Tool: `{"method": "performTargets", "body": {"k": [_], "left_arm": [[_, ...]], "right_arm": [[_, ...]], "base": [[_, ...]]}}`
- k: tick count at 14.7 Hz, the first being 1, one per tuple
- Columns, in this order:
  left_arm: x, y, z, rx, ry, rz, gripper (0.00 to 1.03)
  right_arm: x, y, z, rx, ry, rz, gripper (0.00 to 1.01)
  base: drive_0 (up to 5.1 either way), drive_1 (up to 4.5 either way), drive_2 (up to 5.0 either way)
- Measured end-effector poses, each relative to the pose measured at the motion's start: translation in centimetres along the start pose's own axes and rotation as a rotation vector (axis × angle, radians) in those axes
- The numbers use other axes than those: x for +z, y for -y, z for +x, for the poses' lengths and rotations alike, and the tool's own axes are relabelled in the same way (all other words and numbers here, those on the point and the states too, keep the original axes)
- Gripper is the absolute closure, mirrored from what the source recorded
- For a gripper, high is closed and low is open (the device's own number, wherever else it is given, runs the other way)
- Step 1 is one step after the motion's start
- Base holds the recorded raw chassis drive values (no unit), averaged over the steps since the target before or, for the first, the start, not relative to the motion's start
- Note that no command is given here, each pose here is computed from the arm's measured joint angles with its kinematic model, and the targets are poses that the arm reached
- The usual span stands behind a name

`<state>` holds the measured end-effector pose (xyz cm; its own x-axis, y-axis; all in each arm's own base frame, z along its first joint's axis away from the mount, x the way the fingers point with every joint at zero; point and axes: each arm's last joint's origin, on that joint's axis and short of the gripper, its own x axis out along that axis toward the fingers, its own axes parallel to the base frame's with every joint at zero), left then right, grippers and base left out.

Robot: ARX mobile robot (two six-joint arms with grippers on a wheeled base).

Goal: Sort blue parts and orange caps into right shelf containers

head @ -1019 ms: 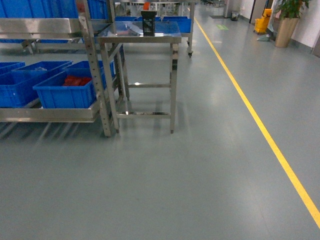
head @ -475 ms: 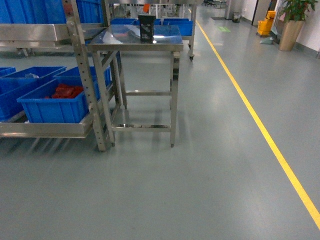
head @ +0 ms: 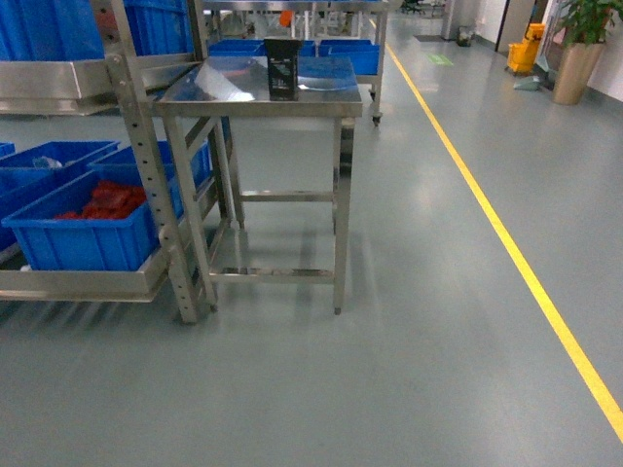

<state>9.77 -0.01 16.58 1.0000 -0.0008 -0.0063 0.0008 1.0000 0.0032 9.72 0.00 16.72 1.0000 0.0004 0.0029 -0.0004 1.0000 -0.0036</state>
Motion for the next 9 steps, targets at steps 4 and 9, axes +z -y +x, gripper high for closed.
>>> {"method": "performTargets", "body": {"k": [4,9], "left_arm": [[0.03,0.00,0.00,-0.002,0.003,0.000,0.60],[0.04,0.00,0.00,-0.002,0.004,0.000,0.60]], "right_arm": [[0.01,0.00,0.00,0.000,0.001,0.000,0.61],[0.02,0.00,0.00,0.000,0.002,0.000,0.61]], "base": [[0.0,4.34,-4.3],[0.0,4.34,-4.3]]}}
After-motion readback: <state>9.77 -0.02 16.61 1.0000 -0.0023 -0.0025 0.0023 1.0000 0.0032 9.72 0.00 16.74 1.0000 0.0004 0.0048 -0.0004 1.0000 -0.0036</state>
